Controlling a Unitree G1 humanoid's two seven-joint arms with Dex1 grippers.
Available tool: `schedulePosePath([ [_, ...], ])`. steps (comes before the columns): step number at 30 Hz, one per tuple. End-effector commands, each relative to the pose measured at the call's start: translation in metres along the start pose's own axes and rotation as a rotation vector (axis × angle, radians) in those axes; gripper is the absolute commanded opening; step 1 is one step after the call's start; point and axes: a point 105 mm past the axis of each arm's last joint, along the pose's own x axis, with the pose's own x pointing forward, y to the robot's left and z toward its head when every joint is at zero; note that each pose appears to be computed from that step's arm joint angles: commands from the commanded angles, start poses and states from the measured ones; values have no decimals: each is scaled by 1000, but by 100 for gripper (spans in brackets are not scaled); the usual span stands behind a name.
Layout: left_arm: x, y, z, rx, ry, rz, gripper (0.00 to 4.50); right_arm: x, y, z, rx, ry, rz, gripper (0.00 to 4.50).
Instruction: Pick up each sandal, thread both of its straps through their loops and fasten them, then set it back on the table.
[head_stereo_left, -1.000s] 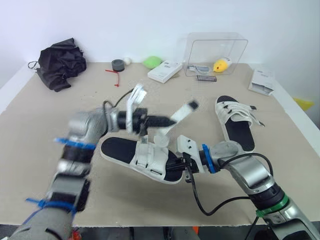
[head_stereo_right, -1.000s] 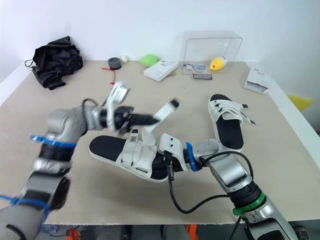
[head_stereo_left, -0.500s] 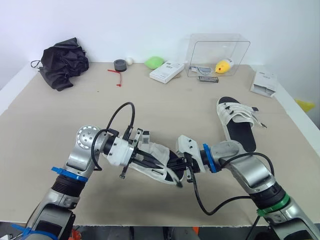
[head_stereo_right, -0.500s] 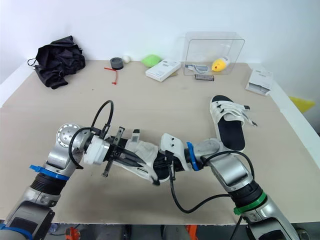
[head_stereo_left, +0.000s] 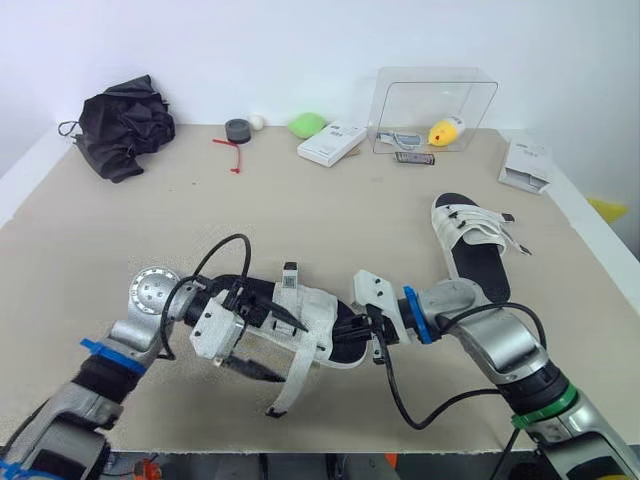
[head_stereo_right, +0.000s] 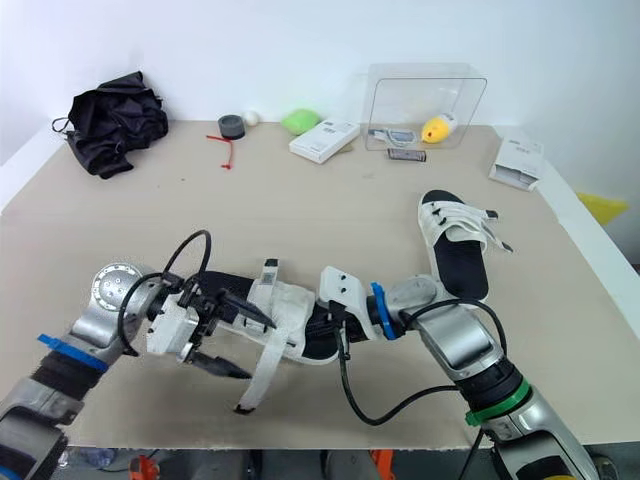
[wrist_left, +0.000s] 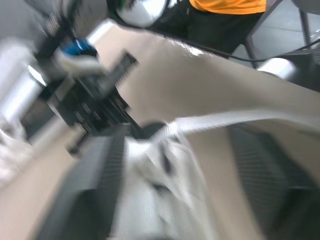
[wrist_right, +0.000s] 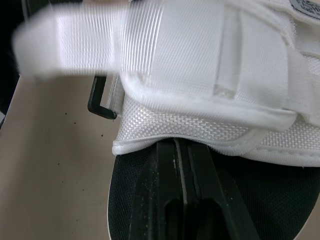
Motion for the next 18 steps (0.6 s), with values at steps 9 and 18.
schedulePosePath([
  [9,-14,-41,4,-972,67,-46,359,13,12,-30,97,90,77,0],
  [18,19,-47,-30,-1137,134,93,359,11,14,-30,105,88,70,0],
])
